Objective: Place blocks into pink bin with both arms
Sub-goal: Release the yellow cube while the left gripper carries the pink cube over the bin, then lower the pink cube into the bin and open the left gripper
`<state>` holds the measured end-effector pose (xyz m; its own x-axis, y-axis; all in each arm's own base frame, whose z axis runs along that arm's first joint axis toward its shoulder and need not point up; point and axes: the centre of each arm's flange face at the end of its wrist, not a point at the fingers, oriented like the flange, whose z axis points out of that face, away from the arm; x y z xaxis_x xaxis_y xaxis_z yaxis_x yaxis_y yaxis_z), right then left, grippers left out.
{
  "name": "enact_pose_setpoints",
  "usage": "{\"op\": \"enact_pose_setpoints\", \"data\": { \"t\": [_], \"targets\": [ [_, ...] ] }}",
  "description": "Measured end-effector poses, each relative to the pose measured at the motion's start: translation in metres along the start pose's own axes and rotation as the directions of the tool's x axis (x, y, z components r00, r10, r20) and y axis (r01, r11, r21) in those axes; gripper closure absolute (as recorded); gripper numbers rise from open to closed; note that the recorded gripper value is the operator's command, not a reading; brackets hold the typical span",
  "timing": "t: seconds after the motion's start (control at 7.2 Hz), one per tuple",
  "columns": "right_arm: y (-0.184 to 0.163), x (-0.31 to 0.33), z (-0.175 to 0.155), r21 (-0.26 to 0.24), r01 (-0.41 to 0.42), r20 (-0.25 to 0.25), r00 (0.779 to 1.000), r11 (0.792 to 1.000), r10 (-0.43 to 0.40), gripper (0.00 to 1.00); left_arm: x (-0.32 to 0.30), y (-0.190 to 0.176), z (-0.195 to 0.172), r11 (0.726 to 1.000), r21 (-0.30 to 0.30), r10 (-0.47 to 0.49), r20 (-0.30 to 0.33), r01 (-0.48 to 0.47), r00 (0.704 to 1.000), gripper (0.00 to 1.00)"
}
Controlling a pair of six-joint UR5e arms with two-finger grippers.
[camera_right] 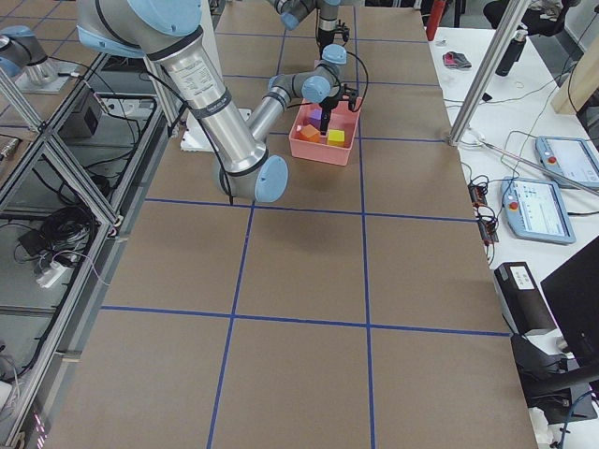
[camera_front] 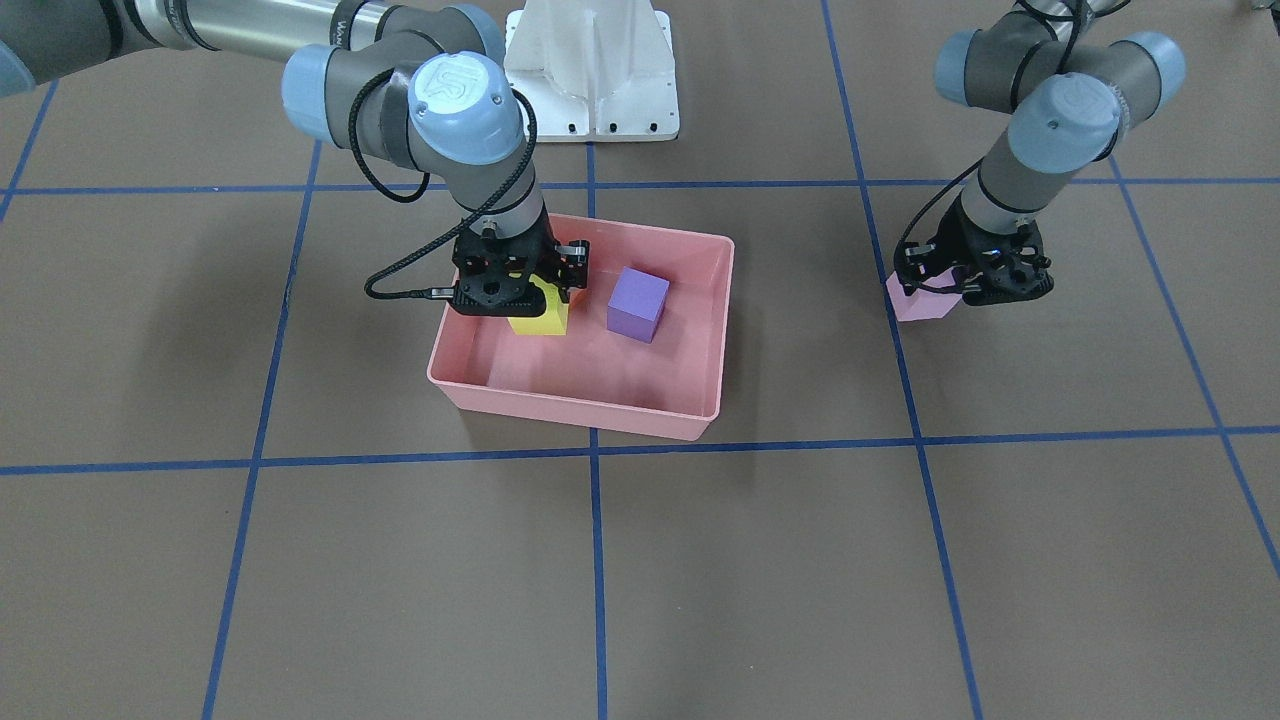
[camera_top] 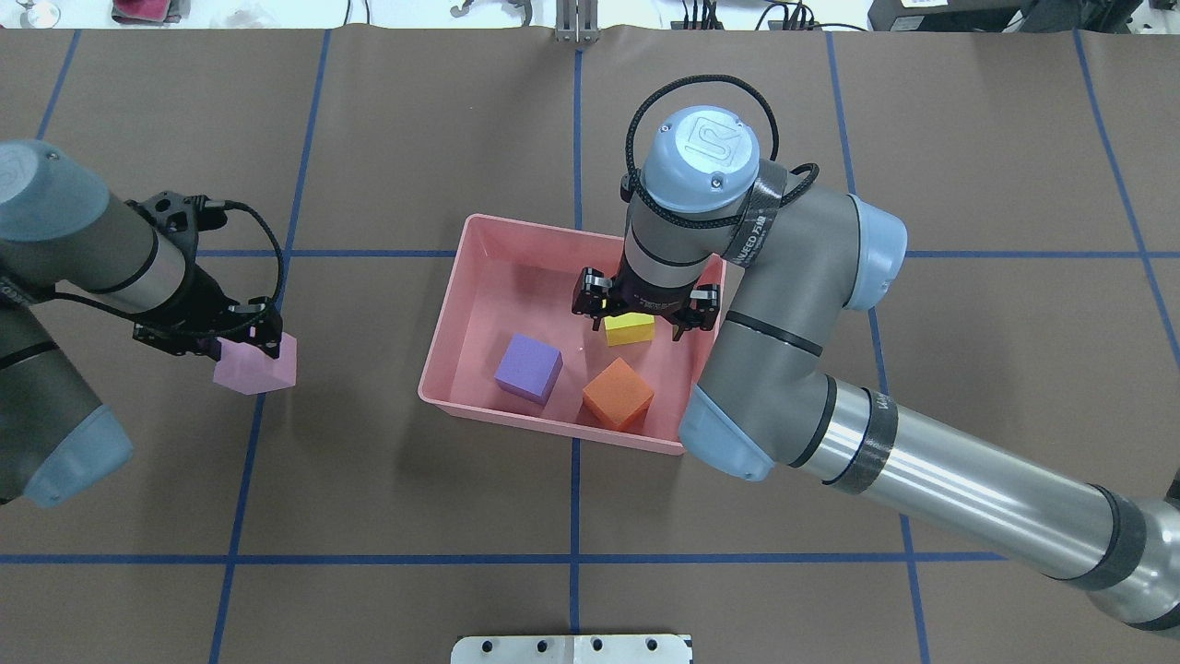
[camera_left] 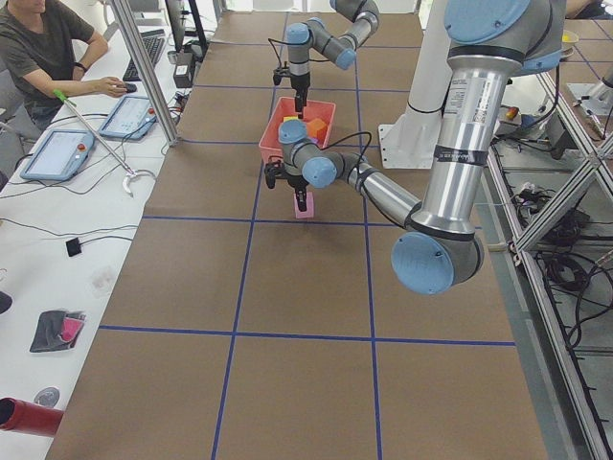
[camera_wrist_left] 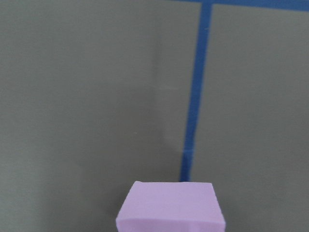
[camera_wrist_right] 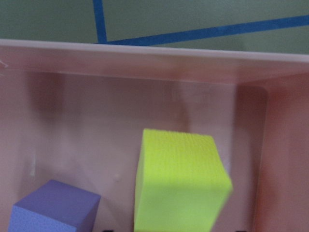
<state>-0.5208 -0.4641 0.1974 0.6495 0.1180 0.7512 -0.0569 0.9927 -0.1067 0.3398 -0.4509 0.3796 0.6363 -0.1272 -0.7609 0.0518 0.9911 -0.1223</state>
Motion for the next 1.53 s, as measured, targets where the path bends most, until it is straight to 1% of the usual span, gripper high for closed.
{"op": "enact_pose_setpoints", "data": {
  "t": [0.14,0.42,0.56,0.69,0.83,0.97,1.25,1.53],
  "targets": [
    [-0.002,0.011,-0.008,0.006,-0.004,0.008,1.000,1.000,0.004,0.00,0.040,-0.001,-0.026,1.000,0.008,-0.018,-0.036,0.018,0.999,0.93],
    [-0.004,0.058,-0.028,0.025,-0.018,0.020,1.000,1.000,0.018,0.00,0.136,-0.008,-0.076,0.998,0.017,-0.062,-0.073,0.064,0.995,0.93],
    [-0.009,0.080,-0.037,0.038,-0.030,0.019,0.999,0.999,0.030,0.00,0.179,-0.015,-0.091,0.996,0.019,-0.086,-0.088,0.088,0.992,0.93],
    [-0.018,0.103,-0.043,0.048,-0.035,0.012,0.999,0.998,0.034,0.00,0.219,-0.022,-0.099,0.994,0.017,-0.101,-0.099,0.103,0.990,0.92],
    [-0.027,0.125,-0.049,0.049,-0.028,0.006,1.000,0.998,0.028,0.00,0.251,-0.026,-0.098,0.994,0.015,-0.109,-0.100,0.111,0.989,0.92],
    [-0.035,0.147,-0.055,0.046,-0.017,0.001,1.000,0.999,0.017,0.00,0.277,-0.027,-0.089,0.994,0.023,-0.108,-0.089,0.110,0.990,0.92],
    [-0.045,0.176,-0.063,0.046,-0.005,-0.006,1.000,0.999,0.006,0.00,0.306,-0.026,-0.051,0.994,0.043,-0.093,-0.050,0.096,0.994,0.91],
    [-0.047,0.187,-0.068,0.044,-0.008,-0.003,1.000,0.999,0.008,0.00,0.316,-0.023,-0.015,0.995,0.058,-0.074,-0.026,0.076,0.997,0.90]
  ]
}}
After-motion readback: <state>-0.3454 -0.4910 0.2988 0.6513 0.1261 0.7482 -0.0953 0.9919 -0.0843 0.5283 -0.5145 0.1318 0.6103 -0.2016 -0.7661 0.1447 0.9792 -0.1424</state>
